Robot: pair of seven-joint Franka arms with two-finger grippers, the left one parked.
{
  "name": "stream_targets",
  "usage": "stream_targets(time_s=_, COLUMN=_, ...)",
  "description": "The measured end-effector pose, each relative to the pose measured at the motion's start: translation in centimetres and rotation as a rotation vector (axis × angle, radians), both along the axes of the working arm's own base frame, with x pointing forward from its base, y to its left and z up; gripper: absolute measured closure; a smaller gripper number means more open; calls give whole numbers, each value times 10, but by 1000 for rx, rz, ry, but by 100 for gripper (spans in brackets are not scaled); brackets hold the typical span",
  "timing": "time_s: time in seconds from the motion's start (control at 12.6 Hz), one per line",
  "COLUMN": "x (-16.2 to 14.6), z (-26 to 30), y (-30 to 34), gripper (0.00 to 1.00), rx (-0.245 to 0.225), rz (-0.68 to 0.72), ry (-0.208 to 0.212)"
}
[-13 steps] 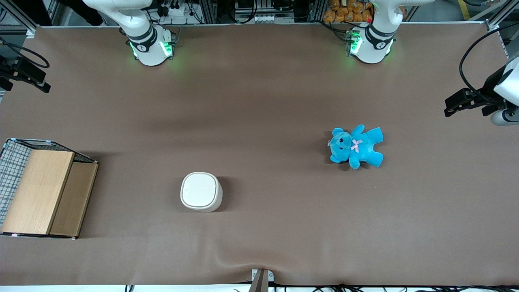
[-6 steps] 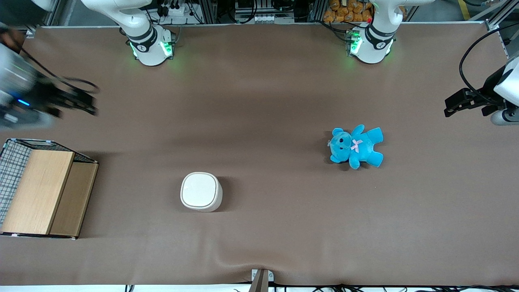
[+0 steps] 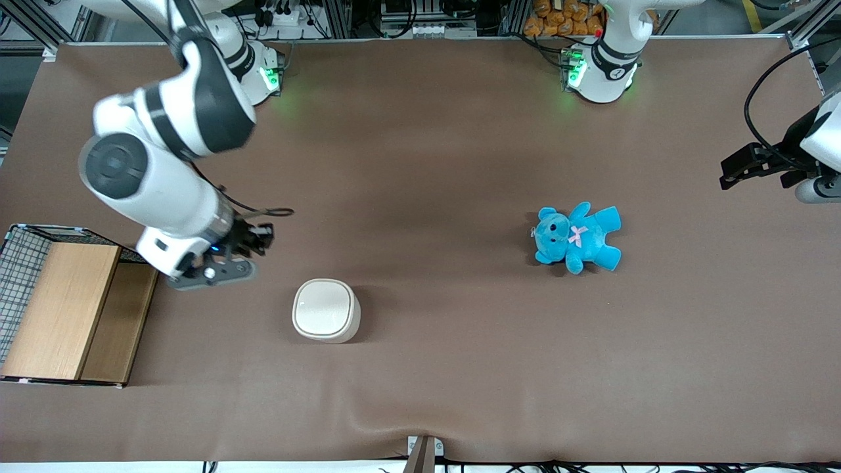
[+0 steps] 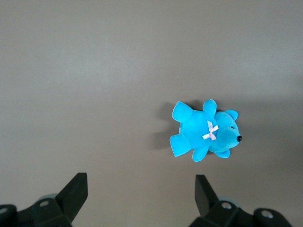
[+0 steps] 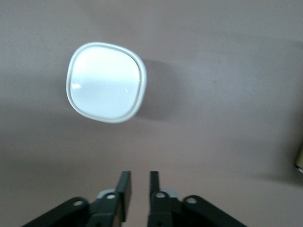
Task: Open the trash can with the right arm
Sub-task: 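Move the right gripper over the white trash can's lid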
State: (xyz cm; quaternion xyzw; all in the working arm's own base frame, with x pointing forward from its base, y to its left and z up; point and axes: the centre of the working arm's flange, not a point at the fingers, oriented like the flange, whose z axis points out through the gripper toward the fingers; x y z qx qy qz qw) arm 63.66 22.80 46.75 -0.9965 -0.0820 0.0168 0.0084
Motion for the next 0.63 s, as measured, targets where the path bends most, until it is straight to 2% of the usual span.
stream_targets(time_s=0.08, x=4, z=-11, y=6, gripper=96, rx=2, rz=-3, ry=-8)
stream_targets(time_s=0.16, x=8, z=-22, y=10, gripper=99, rx=4, rz=-4, ry=-16)
stream_targets(time_s=0.4, x=20, z=-54, y=14, gripper=99, rx=5, rz=-9, ry=-29)
stream_targets(time_s=0.63, x=34, z=-87, y=19, gripper=99, rx=17, rz=-13, ry=-68)
